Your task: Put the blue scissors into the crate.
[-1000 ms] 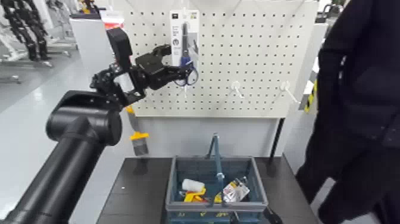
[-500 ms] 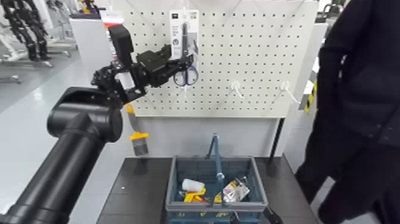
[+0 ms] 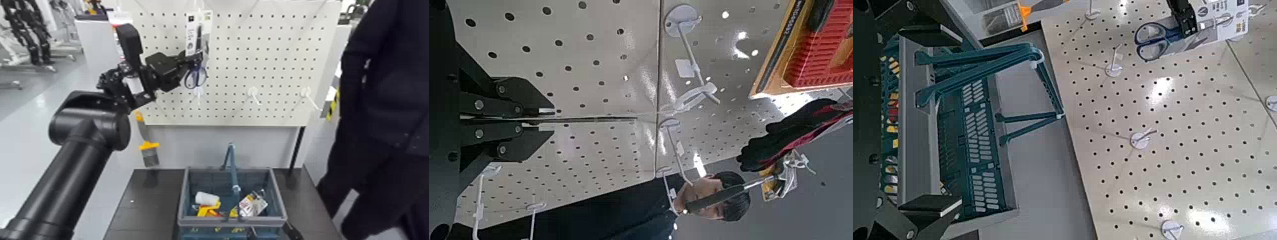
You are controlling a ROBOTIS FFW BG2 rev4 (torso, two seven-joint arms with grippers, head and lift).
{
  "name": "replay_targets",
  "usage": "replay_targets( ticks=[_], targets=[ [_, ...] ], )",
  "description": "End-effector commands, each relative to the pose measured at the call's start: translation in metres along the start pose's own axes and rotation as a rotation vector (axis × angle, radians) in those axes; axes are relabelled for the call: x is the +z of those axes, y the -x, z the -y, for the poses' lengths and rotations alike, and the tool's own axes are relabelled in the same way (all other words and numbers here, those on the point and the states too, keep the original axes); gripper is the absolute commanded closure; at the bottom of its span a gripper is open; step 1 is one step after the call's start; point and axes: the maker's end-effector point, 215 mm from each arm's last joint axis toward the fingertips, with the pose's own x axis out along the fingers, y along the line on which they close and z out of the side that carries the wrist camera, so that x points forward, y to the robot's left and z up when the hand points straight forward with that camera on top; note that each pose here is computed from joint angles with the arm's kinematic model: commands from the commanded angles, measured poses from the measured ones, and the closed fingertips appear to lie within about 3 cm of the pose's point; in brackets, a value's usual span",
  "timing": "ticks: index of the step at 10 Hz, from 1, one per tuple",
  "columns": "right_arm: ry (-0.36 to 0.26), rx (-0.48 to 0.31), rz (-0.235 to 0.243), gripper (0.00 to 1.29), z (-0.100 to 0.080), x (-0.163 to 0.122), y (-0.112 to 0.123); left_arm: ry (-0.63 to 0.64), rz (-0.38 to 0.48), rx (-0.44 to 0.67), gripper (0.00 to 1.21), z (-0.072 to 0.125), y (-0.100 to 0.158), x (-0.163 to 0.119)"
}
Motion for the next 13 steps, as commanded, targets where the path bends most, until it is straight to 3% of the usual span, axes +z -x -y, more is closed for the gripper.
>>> replay_targets(
  ticks=[1,3,8,13],
  targets=[
    [-0.001,0.0,0.0,0.18,0.0,0.0,0.0,-0.004,0.005,0.002,1.19,-0.001,0.001,0.003],
    [-0.001,0.0,0.0,0.18,0.0,0.0,0.0,-0.012,0.014,0.003,1.19,-0.001,0.002,0.008],
    [-0.001,0.001,0.0,0.18,-0.001,0.0,0.0,-0.07,0.095,-0.015,1.19,0.014,0.003,0.062],
    [0.0,0.0,0.001,0.18,0.0,0.001,0.0,-0.031,0.115,-0.034,1.19,0.03,0.005,0.064]
  ],
)
